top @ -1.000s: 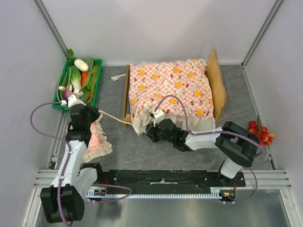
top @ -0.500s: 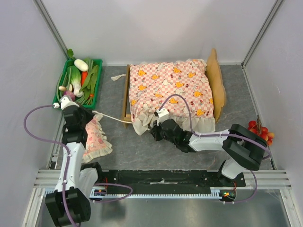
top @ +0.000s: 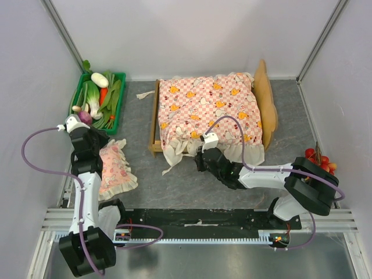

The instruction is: Set up the pet bed

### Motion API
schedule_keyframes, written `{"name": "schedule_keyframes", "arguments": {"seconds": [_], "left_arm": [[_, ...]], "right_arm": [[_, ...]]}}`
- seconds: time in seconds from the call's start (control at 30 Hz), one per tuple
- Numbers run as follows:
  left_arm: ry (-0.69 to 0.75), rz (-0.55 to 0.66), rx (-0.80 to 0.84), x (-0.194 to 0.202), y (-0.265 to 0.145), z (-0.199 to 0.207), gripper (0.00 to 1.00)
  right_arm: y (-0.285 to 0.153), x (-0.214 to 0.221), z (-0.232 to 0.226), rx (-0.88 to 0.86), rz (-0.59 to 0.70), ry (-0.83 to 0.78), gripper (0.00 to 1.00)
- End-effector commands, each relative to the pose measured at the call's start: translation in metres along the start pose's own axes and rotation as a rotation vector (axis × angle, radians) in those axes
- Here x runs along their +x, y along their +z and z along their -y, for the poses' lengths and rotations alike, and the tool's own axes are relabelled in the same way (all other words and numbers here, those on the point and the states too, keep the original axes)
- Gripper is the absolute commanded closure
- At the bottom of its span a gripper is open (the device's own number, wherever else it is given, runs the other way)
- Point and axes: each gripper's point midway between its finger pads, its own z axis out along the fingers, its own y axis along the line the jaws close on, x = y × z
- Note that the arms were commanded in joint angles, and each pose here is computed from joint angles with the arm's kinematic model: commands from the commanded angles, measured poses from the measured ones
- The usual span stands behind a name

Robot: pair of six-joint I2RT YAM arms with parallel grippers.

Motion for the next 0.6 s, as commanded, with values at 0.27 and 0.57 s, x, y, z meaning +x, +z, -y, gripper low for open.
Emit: {"name": "schedule_keyframes", "arguments": {"seconds": [0.27,0.57], "left_arm": [[0.093,-0.303,0.357,0.090,-0.035,0.072,0.67],[0.267,-0.544,0.389,0.207,-0.100,0.079,0.49]], "right_arm": [[0.008,0.009,-0.055,-0.234,-0.070,-0.063,1.00],[0.008,0.002,-0.060,-0.243,-0.063,-0.073,1.00]]}}
